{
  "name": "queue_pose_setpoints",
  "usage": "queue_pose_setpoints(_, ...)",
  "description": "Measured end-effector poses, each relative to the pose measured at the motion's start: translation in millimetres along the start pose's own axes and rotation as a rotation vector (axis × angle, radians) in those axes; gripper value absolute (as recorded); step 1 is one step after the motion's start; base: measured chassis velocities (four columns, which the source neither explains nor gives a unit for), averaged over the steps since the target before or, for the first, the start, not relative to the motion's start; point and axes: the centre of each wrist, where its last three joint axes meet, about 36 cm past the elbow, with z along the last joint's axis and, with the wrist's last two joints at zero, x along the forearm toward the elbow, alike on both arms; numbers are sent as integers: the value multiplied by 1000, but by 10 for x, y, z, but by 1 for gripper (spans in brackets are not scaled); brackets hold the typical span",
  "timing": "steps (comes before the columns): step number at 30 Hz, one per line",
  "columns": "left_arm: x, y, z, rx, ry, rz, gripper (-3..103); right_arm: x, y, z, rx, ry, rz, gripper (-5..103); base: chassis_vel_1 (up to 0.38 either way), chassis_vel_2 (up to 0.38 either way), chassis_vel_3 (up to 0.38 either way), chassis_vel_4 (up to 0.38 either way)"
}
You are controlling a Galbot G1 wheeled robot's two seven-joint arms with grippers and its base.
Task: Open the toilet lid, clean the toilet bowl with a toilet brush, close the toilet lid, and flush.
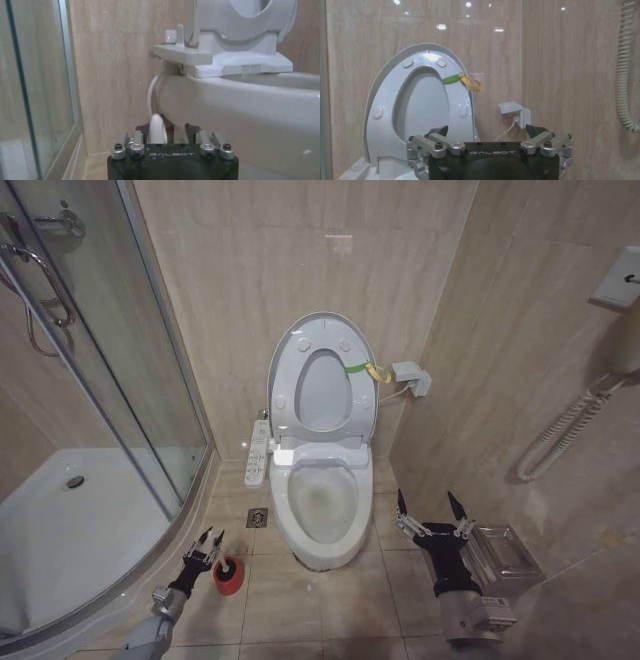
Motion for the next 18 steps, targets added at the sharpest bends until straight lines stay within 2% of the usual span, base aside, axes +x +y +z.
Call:
queue_pose_setpoints(7, 81, -75, -114, -10, -36, 1, 52, 0, 0, 0, 0, 0, 0, 100, 0, 0, 0, 0)
queue_pose_setpoints(8, 111, -81, -149, -16, -42, -6, 80, 0, 0, 0, 0, 0, 0, 100, 0, 0, 0, 0)
queue_pose_setpoints(13, 206, -91, -215, -40, -47, -53, 80, 0, 0, 0, 0, 0, 0, 100, 0, 0, 0, 0)
queue_pose_setpoints(15, 271, -106, -263, -53, -54, -95, 80, 0, 0, 0, 0, 0, 0, 100, 0, 0, 0, 0)
queue_pose_setpoints(16, 307, -117, -336, -63, -65, -119, 100, 0, 0, 0, 0, 0, 0, 100, 0, 0, 0, 0)
queue_pose_setpoints(18, 314, -131, -467, -76, -96, -137, 100, 0, 0, 0, 0, 0, 0, 100, 0, 0, 0, 0)
